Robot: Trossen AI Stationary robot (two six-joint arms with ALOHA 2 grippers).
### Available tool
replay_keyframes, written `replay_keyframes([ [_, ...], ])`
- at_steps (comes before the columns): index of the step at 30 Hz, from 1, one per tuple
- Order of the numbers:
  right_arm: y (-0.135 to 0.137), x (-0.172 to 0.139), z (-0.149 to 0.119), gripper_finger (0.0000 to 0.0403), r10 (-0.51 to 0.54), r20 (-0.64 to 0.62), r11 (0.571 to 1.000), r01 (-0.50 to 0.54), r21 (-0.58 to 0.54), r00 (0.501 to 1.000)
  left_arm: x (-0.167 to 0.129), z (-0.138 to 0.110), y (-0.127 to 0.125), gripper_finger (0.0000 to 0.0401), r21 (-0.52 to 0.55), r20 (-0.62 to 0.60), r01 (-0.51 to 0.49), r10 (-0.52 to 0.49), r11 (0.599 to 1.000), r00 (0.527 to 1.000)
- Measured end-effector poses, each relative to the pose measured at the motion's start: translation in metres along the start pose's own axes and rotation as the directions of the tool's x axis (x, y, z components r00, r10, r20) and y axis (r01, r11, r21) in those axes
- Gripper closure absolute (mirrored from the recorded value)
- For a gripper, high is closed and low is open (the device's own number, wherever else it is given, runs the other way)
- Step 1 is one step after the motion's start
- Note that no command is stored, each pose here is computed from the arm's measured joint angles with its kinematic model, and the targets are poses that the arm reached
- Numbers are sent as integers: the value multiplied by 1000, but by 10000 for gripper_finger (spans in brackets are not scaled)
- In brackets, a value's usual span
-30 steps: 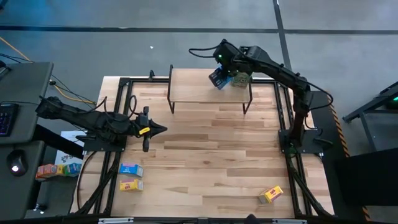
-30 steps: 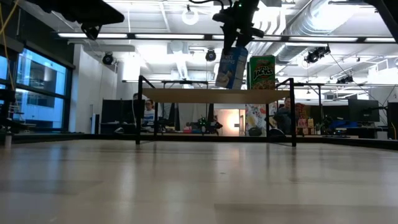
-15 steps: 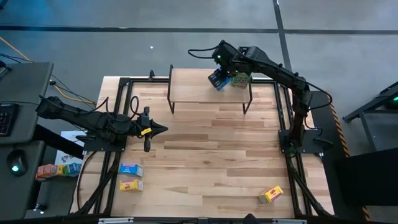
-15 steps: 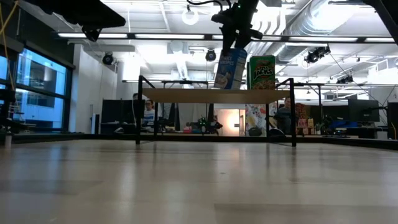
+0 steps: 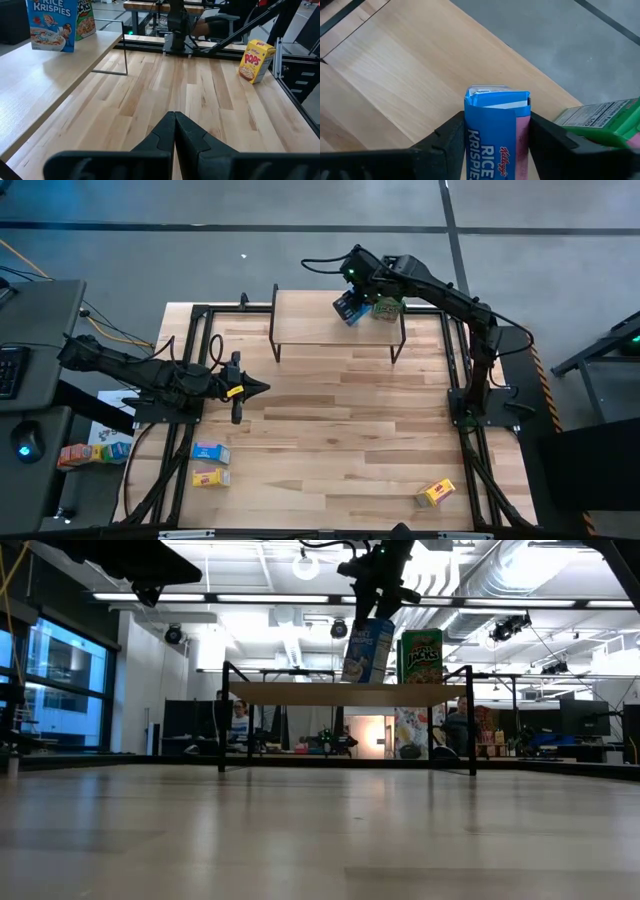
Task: Stack cereal on shelf
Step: Put the right blue cereal box on the shelf, then adjust the Blue cereal box to be next to the line of green cereal boxes
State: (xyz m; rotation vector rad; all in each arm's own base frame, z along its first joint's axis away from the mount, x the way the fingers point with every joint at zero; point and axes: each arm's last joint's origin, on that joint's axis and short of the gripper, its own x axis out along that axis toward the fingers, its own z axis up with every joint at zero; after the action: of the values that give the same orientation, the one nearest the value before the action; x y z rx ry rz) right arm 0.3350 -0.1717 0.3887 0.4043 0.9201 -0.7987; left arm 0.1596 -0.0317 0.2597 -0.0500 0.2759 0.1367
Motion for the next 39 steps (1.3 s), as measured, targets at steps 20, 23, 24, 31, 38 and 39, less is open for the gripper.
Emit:
replay_keyframes([
  [20, -7, -24, 5, 167, -68, 39, 995, 70, -72, 997, 0, 0, 0, 401, 10, 0, -3, 3, 1000, 1000],
  [23, -7, -42, 6, 167, -75, 72, 994, 81, -74, 995, 0, 0, 0, 401, 11, 0, -3, 3, 1000, 1000],
  [24, -4, -47, 5, 167, -68, 81, 994, 74, -75, 994, 0, 0, 0, 401, 11, 0, -3, 3, 1000, 1000],
  [31, 46, -42, -16, 215, -17, 88, 977, 36, -209, 996, 0, -1, 0, 401, 12, -8, -3, 3, 1000, 1000],
  [38, 113, -2, -69, 381, -32, 72, 893, 61, -447, 997, 0, -1, 0, 401, -2, -11, 1, -1, 1000, 1000],
  [39, 116, 4, -75, 390, -55, 75, 883, 84, -462, 996, 0, -1, 0, 401, -3, -11, 1, -1, 1000, 1000],
])
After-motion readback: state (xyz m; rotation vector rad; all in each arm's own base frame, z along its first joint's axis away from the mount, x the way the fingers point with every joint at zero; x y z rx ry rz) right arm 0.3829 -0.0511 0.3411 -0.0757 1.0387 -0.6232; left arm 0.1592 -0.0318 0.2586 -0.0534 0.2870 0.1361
